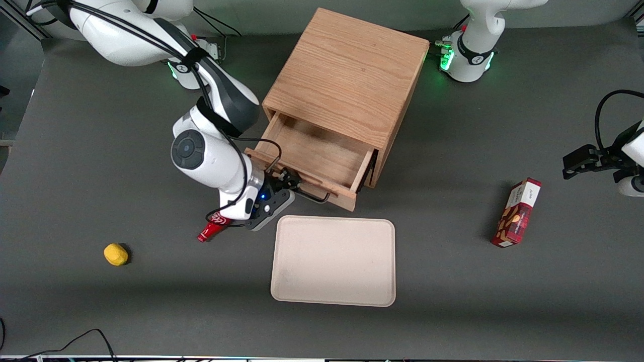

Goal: Open upper drawer
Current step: 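Pull the upper drawer outward by its handle with the right gripper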

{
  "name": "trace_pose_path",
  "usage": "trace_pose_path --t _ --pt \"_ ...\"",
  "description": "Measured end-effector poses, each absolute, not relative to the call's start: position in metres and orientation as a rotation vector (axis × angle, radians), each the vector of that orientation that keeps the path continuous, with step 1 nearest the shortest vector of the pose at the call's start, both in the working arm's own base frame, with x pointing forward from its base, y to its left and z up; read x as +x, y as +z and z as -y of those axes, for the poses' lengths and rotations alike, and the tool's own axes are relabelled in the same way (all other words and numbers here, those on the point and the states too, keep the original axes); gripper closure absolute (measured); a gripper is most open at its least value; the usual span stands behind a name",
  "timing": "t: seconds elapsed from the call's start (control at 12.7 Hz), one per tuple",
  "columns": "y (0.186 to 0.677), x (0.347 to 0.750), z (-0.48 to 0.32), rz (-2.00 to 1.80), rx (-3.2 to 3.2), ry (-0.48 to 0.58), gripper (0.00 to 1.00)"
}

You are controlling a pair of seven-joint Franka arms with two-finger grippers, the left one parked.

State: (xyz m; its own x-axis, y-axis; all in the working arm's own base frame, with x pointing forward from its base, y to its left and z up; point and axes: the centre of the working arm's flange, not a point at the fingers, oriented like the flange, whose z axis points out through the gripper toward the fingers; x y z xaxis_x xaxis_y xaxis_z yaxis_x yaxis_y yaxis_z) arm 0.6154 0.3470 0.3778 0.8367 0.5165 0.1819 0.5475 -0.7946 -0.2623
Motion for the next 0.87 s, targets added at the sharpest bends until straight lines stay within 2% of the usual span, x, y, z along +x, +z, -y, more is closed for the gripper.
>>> trace_pose_path --t 0.55,0.87 --pt "0.382 0.655 -0.286 0.784 -2.767 -0.204 0.00" --pt "0.383 0.664 -0.270 0.772 -2.780 -0.220 0.00"
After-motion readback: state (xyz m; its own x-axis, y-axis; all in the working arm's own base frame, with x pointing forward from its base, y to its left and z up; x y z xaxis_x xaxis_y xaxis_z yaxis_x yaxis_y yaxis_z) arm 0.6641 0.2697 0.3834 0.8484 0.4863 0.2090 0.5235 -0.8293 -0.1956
